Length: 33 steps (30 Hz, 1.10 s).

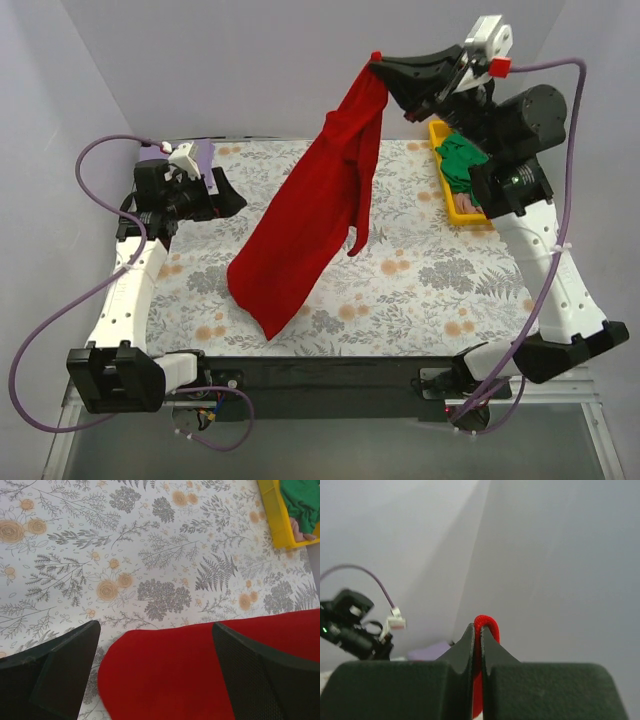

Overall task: Fold and stack the t-shirts
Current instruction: Move the tshirt to the center of the board, then flatten the tshirt out

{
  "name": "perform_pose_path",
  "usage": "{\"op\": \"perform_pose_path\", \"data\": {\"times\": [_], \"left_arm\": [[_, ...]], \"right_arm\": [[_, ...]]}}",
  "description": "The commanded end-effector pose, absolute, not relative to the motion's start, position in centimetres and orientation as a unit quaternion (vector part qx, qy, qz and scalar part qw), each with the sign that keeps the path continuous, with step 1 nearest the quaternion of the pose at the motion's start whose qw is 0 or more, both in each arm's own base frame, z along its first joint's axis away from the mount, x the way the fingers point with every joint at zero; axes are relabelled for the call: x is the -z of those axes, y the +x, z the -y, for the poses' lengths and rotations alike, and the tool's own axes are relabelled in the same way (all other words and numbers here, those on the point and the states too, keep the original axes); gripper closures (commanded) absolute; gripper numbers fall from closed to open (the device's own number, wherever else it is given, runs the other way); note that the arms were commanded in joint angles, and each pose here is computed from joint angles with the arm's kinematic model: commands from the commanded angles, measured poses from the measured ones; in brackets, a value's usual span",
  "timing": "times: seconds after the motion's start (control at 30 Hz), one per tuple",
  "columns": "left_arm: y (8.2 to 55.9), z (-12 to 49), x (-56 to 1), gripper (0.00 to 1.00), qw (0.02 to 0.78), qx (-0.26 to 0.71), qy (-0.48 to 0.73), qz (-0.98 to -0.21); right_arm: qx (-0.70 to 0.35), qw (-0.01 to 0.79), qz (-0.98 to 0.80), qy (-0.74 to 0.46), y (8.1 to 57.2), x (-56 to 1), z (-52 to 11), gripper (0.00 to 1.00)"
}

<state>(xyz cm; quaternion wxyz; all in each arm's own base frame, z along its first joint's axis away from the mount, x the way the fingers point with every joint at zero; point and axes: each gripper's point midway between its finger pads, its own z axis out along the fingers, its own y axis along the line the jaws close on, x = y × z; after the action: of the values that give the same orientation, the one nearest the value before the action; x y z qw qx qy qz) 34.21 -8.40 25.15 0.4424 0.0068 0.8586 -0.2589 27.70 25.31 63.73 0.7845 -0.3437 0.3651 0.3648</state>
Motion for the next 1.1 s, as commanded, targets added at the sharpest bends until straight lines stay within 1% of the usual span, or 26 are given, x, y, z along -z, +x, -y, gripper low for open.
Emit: {"op": "perform_pose_path", "data": {"times": [0.0,0.07,0.1,0.13,0.17,0.2,0.23,0.27,0.3,0.33,0.37,0.4,0.43,0.47,0.5,0.53,0.57,0.67,0.7,0.73,0.8,0.87,1.0,1.07], "left_arm": [[33.7,8.3,-27.0,0.06,0.457,0.251,0.048,-0.852],[33.2,8.5,-26.5,0.06,0.451,0.247,0.075,-0.854],[33.2,8.4,-26.3,0.06,0.449,0.243,0.084,-0.856],[33.1,8.3,-26.2,0.06,0.448,0.240,0.093,-0.856],[32.7,8.4,-25.8,0.06,0.437,0.240,0.103,-0.861],[32.6,8.4,-25.5,0.06,0.435,0.231,0.132,-0.860],[32.4,8.4,-25.2,0.06,0.428,0.230,0.148,-0.861],[31.6,8.6,-24.2,0.06,0.400,0.238,0.165,-0.869],[31.3,8.6,-23.8,0.06,0.394,0.233,0.198,-0.867],[31.0,8.6,-23.3,0.06,0.382,0.232,0.216,-0.868],[29.9,8.6,-22.0,0.06,0.349,0.238,0.224,-0.878],[29.4,8.7,-21.6,0.06,0.337,0.241,0.236,-0.879],[29.1,8.5,-20.9,0.06,0.328,0.232,0.262,-0.877],[28.4,8.2,-19.9,0.06,0.305,0.230,0.265,-0.885],[28.0,7.8,-18.7,0.06,0.288,0.219,0.269,-0.893],[27.4,8.3,-17.8,0.06,0.273,0.215,0.295,-0.890],[27.0,8.2,-16.7,0.10,0.254,0.212,0.302,-0.894],[25.8,7.5,-13.2,0.15,0.203,0.182,0.312,-0.910],[25.6,7.3,-12.4,0.18,0.192,0.173,0.311,-0.915],[25.1,6.9,-11.2,0.19,0.176,0.161,0.307,-0.921],[25.3,6.9,-9.8,0.21,0.166,0.150,0.303,-0.926],[25.6,6.6,-8.5,0.21,0.161,0.138,0.297,-0.931],[26.4,7.2,-8.6,0.21,0.156,0.148,0.284,-0.934],[25.4,7.9,-8.9,0.21,0.142,0.172,0.295,-0.929]], "right_arm": [[-0.247,0.816,-0.416,-0.316,30.4,-58.2,-22.5,0.99],[-0.178,0.823,-0.438,-0.314,30.4,-54.9,-20.4,0.99],[-0.154,0.799,-0.485,-0.320,31.9,-49.7,-20.1,0.99],[-0.126,0.786,-0.515,-0.317,32.7,-46.7,-19.2,0.92],[-0.075,0.785,-0.533,-0.307,33.1,-45.2,-17.1,0.82],[-0.057,0.756,-0.574,-0.309,34.0,-40.8,-16.2,0.59],[-0.033,0.728,-0.616,-0.297,35.0,-38.1,-13.8,0.46],[-0.038,0.701,-0.642,-0.308,35.3,-35.9,-13.2,0.36],[-0.039,0.674,-0.669,-0.309,35.5,-34.0,-12.3,0.23],[-0.034,0.634,-0.712,-0.300,35.6,-31.4,-10.5,0.21],[-0.051,0.606,-0.729,-0.315,35.5,-29.5,-10.6,0.21],[-0.046,0.580,-0.738,-0.343,35.3,-28.2,-10.5,0.18],[-0.053,0.538,-0.764,-0.353,34.4,-26.0,-10.3,0.17],[-0.068,0.515,-0.774,-0.362,34.1,-24.8,-10.7,0.17],[-0.076,0.495,-0.779,-0.378,33.6,-23.7,-10.9,0.13],[-0.094,0.458,-0.796,-0.385,32.4,-22.0,-11.0,0.12],[-0.111,0.430,-0.805,-0.392,31.9,-20.4,-11.4,0.12],[-0.116,0.368,-0.832,-0.398,30.6,-16.3,-10.8,0.12],[-0.113,0.357,-0.838,-0.398,30.6,-15.5,-10.6,0.13],[-0.111,0.350,-0.842,-0.395,30.6,-15.0,-10.4,0.13],[-0.114,0.330,-0.850,-0.394,30.5,-13.5,-10.3,0.13],[-0.111,0.310,-0.861,-0.387,31.0,-12.4,-10.1,0.13],[-0.100,0.287,-0.873,-0.381,32.3,-11.2,-9.5,0.16],[-0.094,0.270,-0.878,-0.383,32.4,-10.4,-9.2,0.18]]}}
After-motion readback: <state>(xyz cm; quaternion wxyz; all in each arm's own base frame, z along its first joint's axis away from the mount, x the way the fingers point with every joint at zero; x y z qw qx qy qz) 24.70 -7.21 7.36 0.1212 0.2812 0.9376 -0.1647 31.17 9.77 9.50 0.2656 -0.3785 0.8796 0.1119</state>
